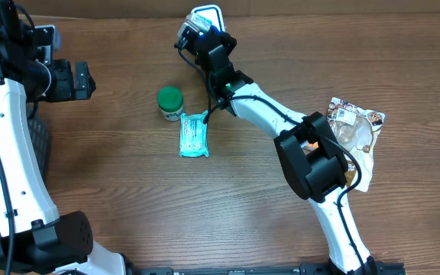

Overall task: Scan the item barcode
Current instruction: 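Hold the teal tissue pack up against the white scanner, then carry the tissue pack right and drop it on the item pile, then reach the right gripper to the light-blue wipes packet beside the jar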

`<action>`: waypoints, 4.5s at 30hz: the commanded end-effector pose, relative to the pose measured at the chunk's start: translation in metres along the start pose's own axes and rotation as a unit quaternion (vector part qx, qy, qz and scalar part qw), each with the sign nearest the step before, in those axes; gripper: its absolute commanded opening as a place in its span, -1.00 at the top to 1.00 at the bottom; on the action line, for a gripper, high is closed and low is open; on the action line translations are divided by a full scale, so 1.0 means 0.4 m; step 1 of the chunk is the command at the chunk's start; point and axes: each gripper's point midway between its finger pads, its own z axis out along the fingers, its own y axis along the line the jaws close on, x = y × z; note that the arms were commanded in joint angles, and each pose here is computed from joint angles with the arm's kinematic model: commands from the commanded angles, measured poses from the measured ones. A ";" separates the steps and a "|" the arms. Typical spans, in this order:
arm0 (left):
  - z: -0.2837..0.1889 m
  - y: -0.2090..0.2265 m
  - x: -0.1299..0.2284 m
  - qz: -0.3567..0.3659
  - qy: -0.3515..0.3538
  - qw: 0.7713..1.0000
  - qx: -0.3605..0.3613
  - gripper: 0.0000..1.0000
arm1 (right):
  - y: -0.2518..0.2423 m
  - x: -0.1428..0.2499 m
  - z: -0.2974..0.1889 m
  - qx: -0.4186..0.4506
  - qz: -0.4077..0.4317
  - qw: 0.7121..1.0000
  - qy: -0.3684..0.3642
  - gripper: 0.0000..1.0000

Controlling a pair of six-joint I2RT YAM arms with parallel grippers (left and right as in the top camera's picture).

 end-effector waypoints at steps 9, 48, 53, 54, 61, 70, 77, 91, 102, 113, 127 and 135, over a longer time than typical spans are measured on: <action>-0.003 0.005 -0.002 0.008 -0.003 1.000 -0.003 -0.99 | 0.012 0.017 -0.011 0.010 0.022 0.999 0.033 0.92; -0.003 0.005 -0.002 0.008 -0.003 1.000 -0.003 -0.99 | -0.039 0.703 -0.569 -0.298 0.458 0.653 0.525 0.92; -0.003 0.005 -0.002 0.008 -0.003 1.000 -0.003 -0.99 | -0.027 0.769 -0.587 -0.289 0.473 0.629 0.545 0.75; -0.003 0.005 -0.002 0.008 -0.003 1.000 -0.003 -0.99 | -0.031 0.776 -0.589 -0.288 0.477 0.625 0.547 -0.10; -0.003 0.005 -0.002 0.008 -0.003 1.000 -0.003 -0.99 | -0.044 0.730 -0.595 -0.331 0.527 0.584 0.521 -1.00; -0.003 0.005 -0.002 0.008 -0.003 1.000 -0.003 -0.99 | -0.132 0.544 -0.608 -0.400 0.554 0.568 0.459 -1.00; -0.003 0.005 -0.002 0.008 -0.003 1.000 -0.003 -0.99 | -0.064 0.364 -0.588 -0.481 0.535 0.586 0.373 -1.00; -0.003 0.005 -0.002 0.008 -0.003 1.000 -0.003 -0.99 | 0.294 0.061 -0.582 -0.467 0.465 0.692 0.297 0.61; -0.003 0.005 -0.002 0.008 -0.003 1.000 -0.003 -0.99 | 0.507 -0.003 -0.517 -0.397 0.444 0.762 0.253 0.65; -0.003 0.005 -0.002 0.008 -0.003 1.000 -0.003 -0.99 | 0.537 0.137 -0.527 -0.382 0.417 0.746 0.353 0.52; -0.003 0.005 -0.002 0.008 -0.003 1.000 -0.002 -0.99 | 0.381 0.377 -0.469 -0.335 0.432 0.694 0.469 0.64; -0.003 0.005 -0.002 0.008 -0.003 1.000 -0.002 -0.99 | 0.255 0.304 -0.446 -0.376 0.454 0.698 0.406 0.39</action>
